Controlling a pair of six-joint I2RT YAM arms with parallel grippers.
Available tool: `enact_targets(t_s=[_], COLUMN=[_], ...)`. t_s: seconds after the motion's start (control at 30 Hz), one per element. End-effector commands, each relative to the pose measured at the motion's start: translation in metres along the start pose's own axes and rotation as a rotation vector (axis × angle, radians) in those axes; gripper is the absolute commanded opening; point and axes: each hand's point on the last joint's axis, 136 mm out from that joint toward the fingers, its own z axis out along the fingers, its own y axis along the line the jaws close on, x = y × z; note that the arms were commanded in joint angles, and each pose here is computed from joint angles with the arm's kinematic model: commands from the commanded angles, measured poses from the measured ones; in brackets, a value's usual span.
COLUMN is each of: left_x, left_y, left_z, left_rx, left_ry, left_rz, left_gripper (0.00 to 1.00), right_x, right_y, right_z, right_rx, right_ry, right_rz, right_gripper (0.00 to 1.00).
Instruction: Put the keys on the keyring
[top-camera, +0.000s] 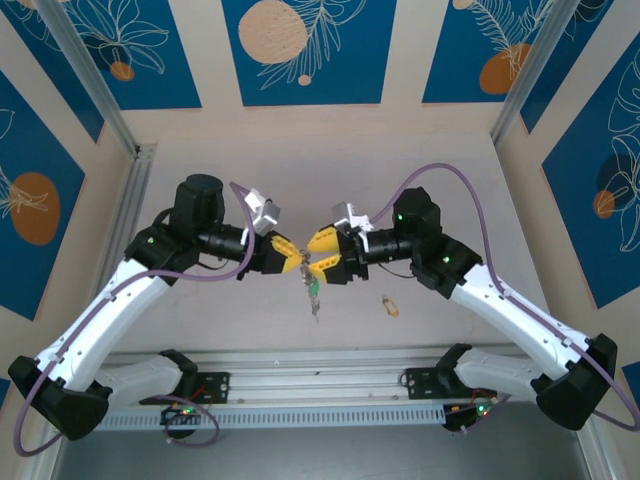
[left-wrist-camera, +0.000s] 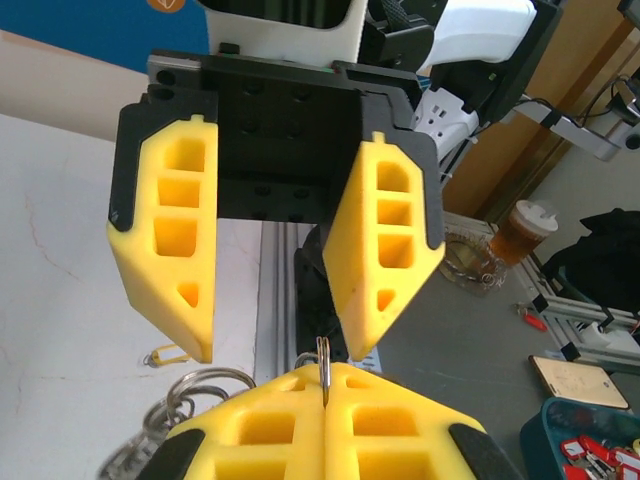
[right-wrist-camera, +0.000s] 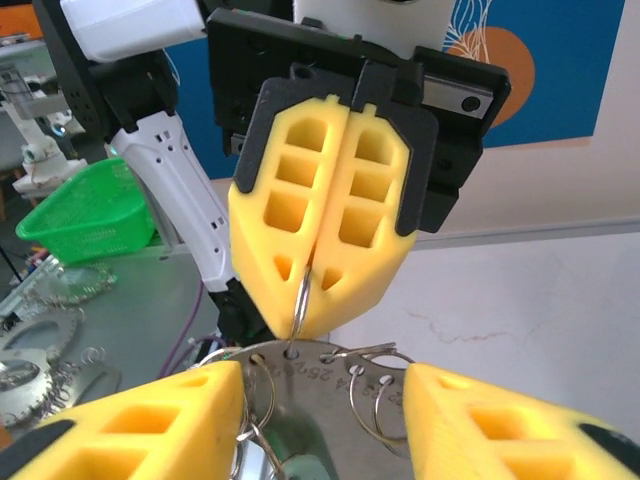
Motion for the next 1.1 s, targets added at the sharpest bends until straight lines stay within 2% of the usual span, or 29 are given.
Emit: enact_targets(t_s=[0.0, 0.33, 0.6, 0.7, 0.83, 1.07], left_x=[-0.0148, -0.0128, -0.0102, -0.0097, -0.0109, -0.0117], left_y=[-0.0143, -0.0085, -0.0073, -0.0072, -0.0072, -0.0053], left_z=[-0.0052, -0.0024, -0.0011, -0.001, -0.0015, -0.0023], left_rx=[0.031, 0.014, 0.009, 0.008, 0.006, -0.016], left_ry=[-0.023, -0.006, 0.003, 0.002, -0.001, 0.001], left_rz=[0.075, 0.074, 0.077, 0.077, 0.078, 0.071], left_gripper=[0.0, 0.0, 0.0, 0.0, 0.0, 0.0], right_x=[-0.0207, -0.0207, -0.0235, -0.0237, -0.0223, -0.0236], right_y=[0.0102, 0.0184, 0.0174, 0.0174, 0.017, 0.0163], right_z=[-0.0012, -0.0011, 0.0039, 0.0051, 0.0061, 0.0033], right_rx=[-0.047, -0.09, -0.116, -0.12, -0.122, -0.096], right_ry=[-0.038, -0.035, -0.027, -0.024, -0.011, -0.008], right_rz=[-0.042, -0.05, -0.041, -0.041, -0.03, -0.039], right_gripper=[0.44, 0.24, 0.2, 0.16, 0.0, 0.0])
